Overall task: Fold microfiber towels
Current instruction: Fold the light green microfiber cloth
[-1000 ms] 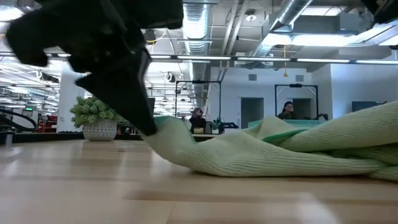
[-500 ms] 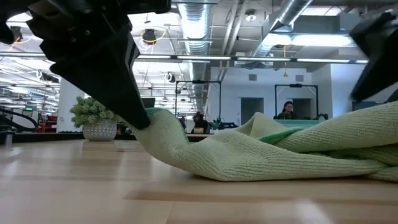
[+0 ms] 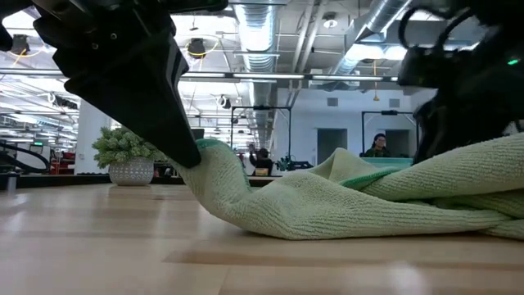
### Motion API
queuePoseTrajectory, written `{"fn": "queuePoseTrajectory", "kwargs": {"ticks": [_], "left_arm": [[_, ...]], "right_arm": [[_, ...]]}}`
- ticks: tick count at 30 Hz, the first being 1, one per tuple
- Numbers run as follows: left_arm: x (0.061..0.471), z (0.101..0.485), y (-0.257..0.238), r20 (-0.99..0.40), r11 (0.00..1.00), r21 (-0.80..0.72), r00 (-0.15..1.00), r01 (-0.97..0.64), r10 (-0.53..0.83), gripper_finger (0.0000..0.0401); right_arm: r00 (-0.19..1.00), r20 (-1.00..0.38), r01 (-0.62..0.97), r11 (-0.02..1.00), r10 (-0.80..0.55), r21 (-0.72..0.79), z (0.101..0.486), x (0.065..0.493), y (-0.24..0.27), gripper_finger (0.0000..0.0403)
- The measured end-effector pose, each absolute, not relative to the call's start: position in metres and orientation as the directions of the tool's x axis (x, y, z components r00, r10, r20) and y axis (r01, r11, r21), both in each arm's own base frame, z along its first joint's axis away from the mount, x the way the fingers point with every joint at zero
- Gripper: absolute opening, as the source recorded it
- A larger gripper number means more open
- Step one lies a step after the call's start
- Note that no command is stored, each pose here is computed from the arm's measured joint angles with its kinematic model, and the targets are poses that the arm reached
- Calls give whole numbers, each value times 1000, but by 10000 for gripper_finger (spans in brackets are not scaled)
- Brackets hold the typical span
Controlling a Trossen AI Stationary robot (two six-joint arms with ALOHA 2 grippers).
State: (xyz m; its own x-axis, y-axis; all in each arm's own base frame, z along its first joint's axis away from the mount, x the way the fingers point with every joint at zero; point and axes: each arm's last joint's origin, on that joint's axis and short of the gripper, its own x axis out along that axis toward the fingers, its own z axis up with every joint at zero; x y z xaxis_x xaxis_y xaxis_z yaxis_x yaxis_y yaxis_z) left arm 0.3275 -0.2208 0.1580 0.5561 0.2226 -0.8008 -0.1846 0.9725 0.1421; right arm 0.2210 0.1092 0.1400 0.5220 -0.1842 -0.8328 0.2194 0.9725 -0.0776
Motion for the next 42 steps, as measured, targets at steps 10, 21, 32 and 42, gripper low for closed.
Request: {"fn": "queuePoseTrajectory", "kwargs": {"ticks": [10,21,32,42], "left_arm": [[328,158,-221,-798,975,144,563,-169,215,0],[328,158,-221,-800,975,153,559,-161,218,0],[295,198,-224,-773,932,264,523,-250,359,0],[247,281,-194,-670,891,275,593,-361,447,0]], "right_arm": [[539,-834,253,967,-115,30,116,216,89,191],[558,-825,216,976,-90,39,104,218,105,56],[509,-860,109,994,-39,20,163,201,111,8],[582,-765,33,947,-277,-318,287,177,108,6]]}}
